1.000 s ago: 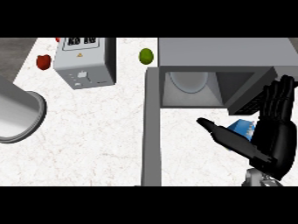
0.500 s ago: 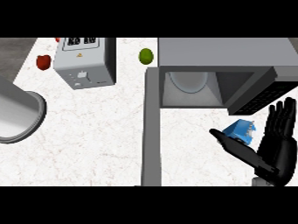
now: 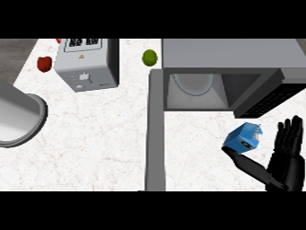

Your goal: Pick up the milk, place it into the microwave and close the microwave

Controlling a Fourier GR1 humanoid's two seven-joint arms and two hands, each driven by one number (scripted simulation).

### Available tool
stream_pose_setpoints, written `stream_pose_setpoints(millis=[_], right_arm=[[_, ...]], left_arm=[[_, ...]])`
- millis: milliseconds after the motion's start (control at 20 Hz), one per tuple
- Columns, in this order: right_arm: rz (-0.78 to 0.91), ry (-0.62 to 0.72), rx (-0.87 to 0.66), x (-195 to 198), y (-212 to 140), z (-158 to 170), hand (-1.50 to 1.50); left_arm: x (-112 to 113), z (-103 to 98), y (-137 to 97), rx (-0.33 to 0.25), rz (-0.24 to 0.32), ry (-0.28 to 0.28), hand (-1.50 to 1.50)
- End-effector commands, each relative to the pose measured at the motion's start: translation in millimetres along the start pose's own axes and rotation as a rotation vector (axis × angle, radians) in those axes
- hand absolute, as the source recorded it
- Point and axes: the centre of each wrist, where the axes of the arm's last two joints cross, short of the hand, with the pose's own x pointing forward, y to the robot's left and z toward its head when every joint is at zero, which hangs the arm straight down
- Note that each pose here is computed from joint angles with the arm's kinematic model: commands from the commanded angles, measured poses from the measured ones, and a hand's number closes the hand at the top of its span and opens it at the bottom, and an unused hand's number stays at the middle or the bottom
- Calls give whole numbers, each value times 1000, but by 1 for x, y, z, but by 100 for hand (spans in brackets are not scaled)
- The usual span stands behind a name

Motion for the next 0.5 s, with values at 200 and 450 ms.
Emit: stream_pose_setpoints(millis=[200,450], right_arm=[[28,-19,41,-30,-12,-3,-150],[45,-25,39,-48,-7,-18,-150]], left_arm=[[4,3,10,-11,8,-1,-150],[17,-5,3,-1,-5,-15,-150]])
